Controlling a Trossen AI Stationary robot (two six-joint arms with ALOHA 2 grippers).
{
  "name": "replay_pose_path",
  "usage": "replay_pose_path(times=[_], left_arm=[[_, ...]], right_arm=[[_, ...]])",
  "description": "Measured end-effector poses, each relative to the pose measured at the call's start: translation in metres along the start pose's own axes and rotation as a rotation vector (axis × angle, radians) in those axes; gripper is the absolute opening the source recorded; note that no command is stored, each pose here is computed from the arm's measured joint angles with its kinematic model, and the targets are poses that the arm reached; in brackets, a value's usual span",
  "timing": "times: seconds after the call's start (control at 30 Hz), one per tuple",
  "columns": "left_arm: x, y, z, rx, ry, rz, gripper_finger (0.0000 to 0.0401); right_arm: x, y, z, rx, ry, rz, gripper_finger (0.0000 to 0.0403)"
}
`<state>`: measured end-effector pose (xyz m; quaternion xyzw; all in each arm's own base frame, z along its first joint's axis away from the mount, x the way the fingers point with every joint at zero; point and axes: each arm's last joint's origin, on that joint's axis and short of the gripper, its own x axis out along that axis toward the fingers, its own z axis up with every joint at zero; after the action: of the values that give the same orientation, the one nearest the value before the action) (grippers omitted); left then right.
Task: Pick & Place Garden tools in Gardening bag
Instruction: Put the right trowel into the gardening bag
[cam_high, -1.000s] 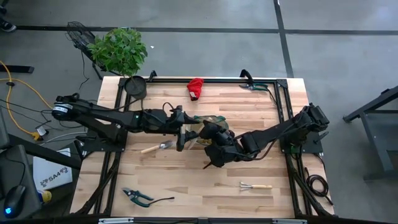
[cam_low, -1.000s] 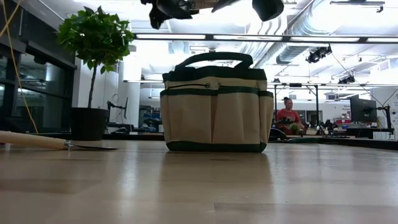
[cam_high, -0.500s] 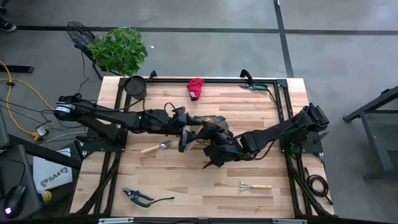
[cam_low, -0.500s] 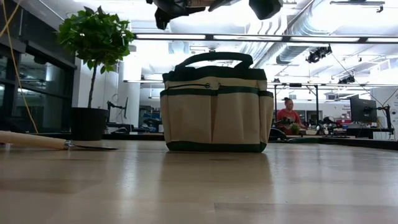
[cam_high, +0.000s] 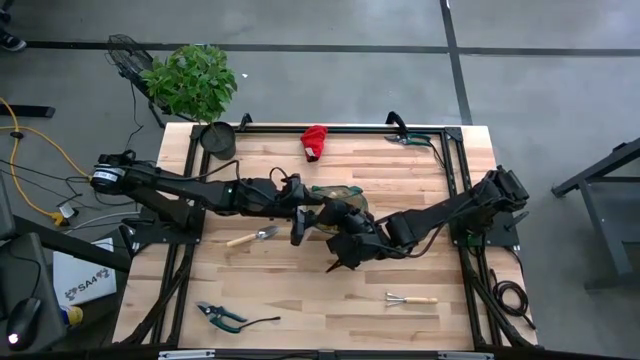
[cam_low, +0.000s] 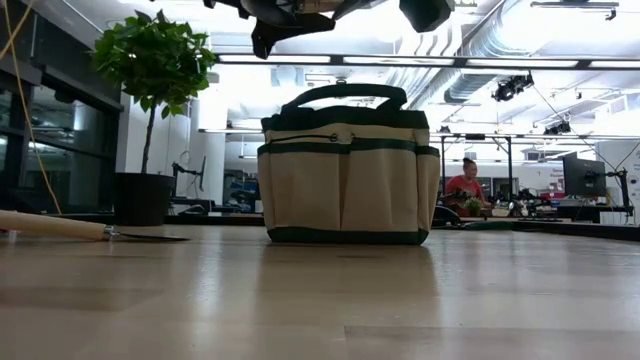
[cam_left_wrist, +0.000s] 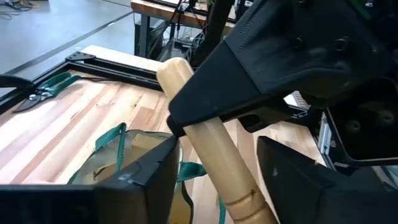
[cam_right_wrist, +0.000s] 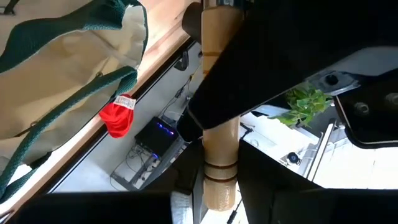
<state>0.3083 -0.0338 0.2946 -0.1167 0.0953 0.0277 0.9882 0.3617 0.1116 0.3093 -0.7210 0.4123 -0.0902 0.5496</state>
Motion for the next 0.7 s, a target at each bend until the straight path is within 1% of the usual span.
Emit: replay_pose_path(times=[0.3,0.43,0.7], left_arm=[[-0.0002,0.0010,0.0001,0.002,-0.006,0.032,0.0103],[-0.0002,0.0013,-0.0003,0.024,-0.002,0.036,0.0066],[-0.0003,0.0013,-0.0010,0.029,0.006,0.030,0.0063]], right_arm=[[0.0000,0.0000,-0.0002,0.002,0.006,-0.001,0.0066],[-0.0002,0.0001,0.0000,0.002,0.004,-0.001,0.0066],[-0.0002,0.0011,-0.0001,0.042,-0.002,0.007,0.0066]])
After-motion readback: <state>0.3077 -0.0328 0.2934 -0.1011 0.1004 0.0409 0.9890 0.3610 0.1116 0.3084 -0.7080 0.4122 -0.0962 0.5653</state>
